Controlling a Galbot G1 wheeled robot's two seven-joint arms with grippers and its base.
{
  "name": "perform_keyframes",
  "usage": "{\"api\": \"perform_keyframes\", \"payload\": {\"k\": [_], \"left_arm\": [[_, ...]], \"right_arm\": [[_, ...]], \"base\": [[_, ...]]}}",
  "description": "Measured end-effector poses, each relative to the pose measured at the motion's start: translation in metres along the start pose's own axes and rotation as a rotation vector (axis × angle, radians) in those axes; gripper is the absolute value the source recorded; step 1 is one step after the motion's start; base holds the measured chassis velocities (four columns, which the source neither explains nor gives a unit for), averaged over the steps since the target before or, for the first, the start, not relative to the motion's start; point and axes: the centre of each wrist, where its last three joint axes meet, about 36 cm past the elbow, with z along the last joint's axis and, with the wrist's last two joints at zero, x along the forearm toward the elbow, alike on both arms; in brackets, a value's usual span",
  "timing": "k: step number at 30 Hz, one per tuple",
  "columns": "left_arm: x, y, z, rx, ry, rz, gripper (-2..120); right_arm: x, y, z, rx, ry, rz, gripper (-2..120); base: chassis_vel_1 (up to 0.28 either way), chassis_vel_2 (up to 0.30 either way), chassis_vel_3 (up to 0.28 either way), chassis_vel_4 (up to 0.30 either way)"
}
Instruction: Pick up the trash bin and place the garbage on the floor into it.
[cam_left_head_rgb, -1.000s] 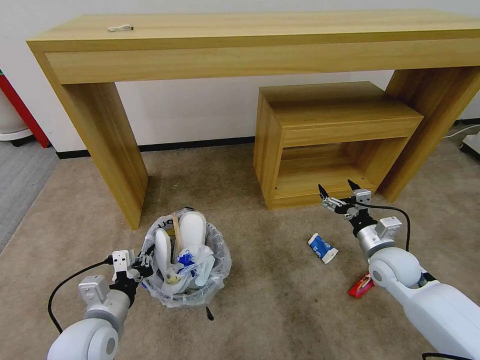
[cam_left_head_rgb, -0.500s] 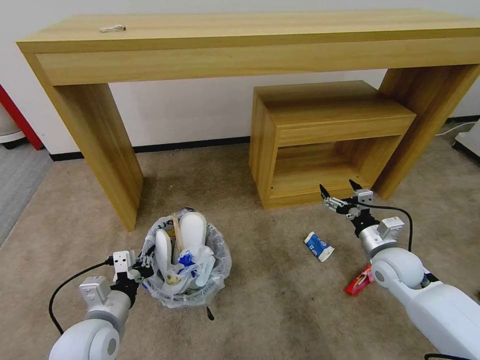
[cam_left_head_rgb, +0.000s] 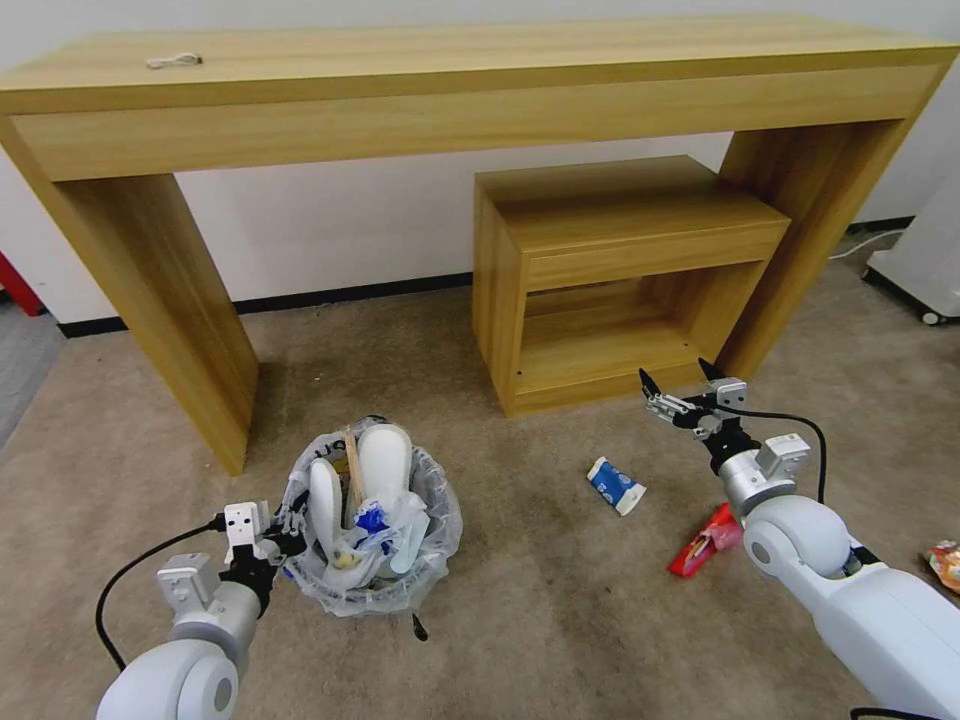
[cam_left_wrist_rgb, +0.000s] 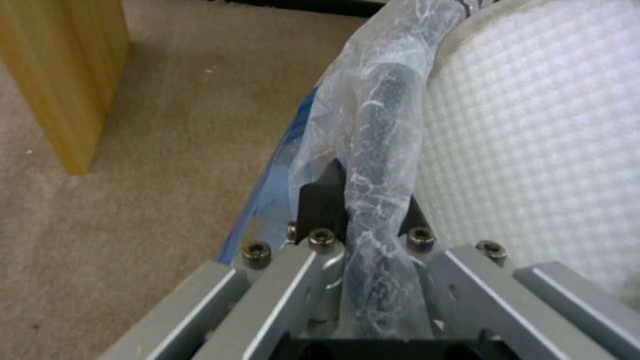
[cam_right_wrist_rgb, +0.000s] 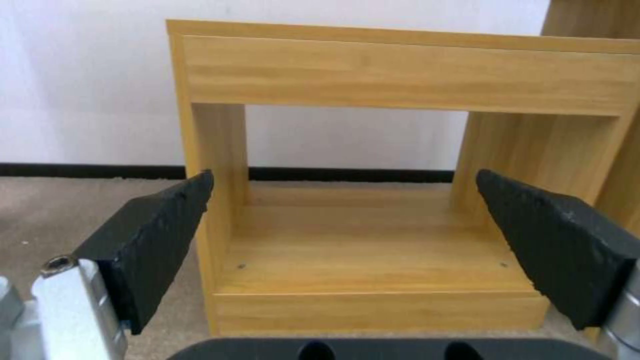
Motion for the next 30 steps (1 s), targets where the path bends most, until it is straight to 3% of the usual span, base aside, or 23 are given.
{"api": "perform_keyframes", "payload": {"k": [30], "left_arm": [[-0.001, 0.0007, 0.0016, 0.005, -0.001, -0.007, 3]], "right_arm": [[-0.0027, 0.001, 0.0059, -0.01, -0.003, -0.018, 100]], "base": [[-0.001, -0.002, -0.001, -0.001]]}}
